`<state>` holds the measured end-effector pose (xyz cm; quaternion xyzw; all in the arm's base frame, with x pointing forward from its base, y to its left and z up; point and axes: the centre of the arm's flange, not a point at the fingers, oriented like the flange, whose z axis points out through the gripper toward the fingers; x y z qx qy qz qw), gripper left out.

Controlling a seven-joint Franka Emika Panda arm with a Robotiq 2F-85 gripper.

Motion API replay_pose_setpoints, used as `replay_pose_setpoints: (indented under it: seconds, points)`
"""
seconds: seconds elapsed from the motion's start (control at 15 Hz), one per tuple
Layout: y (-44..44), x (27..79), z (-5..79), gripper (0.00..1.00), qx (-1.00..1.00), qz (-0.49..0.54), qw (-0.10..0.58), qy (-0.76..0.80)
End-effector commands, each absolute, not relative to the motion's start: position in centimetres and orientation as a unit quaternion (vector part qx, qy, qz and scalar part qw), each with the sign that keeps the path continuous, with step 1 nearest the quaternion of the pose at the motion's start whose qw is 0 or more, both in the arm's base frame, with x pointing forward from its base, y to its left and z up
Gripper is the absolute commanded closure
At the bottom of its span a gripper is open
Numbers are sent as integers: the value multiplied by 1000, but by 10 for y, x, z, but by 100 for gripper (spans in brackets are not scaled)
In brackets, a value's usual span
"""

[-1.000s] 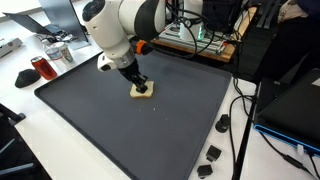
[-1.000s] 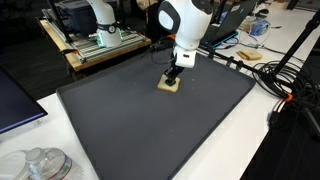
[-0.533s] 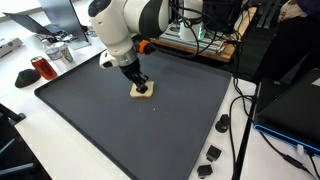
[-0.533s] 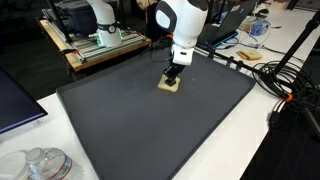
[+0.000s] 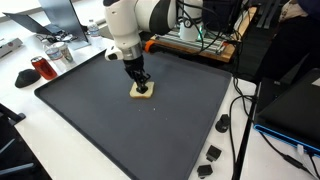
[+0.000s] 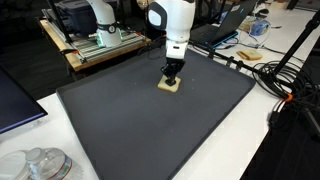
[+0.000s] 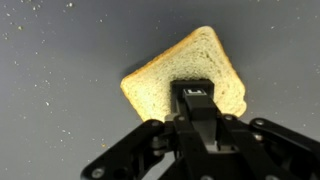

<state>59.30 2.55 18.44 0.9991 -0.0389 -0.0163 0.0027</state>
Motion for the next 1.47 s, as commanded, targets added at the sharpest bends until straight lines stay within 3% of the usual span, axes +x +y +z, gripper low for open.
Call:
replay_pose_setpoints:
  seconds: [0.0,1.4]
  points:
    - [36,586,149,95,999,-17,-1,-48]
    - [35,607,147,95,997,-68,0,-39]
